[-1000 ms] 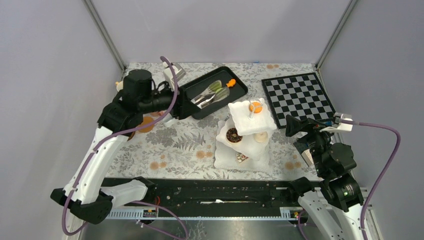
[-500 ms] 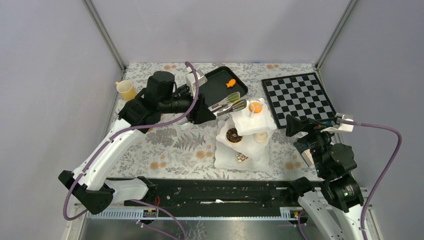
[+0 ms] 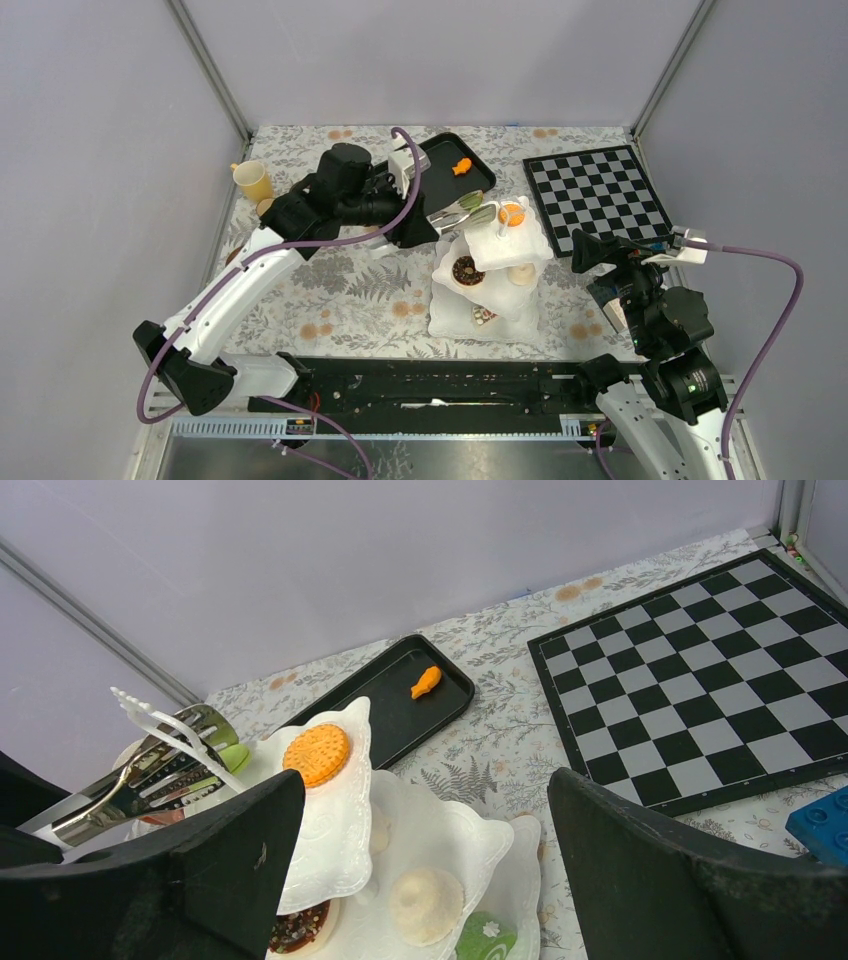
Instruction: Serve the afternoon tea
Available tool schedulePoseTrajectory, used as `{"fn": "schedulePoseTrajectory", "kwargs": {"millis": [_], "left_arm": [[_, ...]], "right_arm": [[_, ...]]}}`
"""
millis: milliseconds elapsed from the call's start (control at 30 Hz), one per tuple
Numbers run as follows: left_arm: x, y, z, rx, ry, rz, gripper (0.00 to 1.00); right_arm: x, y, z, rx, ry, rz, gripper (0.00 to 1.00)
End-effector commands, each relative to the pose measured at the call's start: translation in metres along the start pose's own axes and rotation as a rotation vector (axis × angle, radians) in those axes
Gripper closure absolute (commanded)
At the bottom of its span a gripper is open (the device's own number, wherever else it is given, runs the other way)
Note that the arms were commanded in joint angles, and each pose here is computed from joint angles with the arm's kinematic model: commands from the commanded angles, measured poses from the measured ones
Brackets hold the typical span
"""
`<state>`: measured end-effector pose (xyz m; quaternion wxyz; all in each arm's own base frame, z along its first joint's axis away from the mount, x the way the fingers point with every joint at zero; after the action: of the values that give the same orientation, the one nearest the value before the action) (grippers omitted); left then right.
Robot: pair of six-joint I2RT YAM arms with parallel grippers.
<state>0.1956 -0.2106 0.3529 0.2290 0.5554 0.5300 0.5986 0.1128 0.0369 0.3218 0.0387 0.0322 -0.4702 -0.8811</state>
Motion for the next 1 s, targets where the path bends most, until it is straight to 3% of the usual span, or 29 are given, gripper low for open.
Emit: {"fn": "schedulePoseTrajectory", "kwargs": {"millis": [0,300,600,967], "left_arm": [[0.001,0.009,-0.002,-0.062,0.004,-0.05,0.73],[-0.004,0.004,-0.001,-0.057,0.007,-0.023,0.67],[-0.001,0.005,-0.001,-0.07,0.025,-0.021,0.49],[0.016,0.013,-0.004,-0.126,0.081,-0.057,0.46]], "right_arm": [[0.002,0.008,0.006,-0.019,0.035,-0.025,0.02],[0.002,0.007,0.007,-0.022,0.037,-0.021,0.02],[0.002,0.007,0.007,-0.024,0.037,-0.02,0.02],[0.003,0.008,0.007,-0.022,0.038,-0.027,0.02]]}}
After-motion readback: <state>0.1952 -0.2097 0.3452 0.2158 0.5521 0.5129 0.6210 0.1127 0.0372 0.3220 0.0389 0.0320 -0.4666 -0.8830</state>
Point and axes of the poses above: each gripper's point midway between its finger pads, its own x axis back along the fingers, its own z axis along the line the jaws close on, y = z × x, the point moved 9 cm from there along x, back along the fingers, and after that the axes turned 9 degrees about -x, right-handed, at the moved point
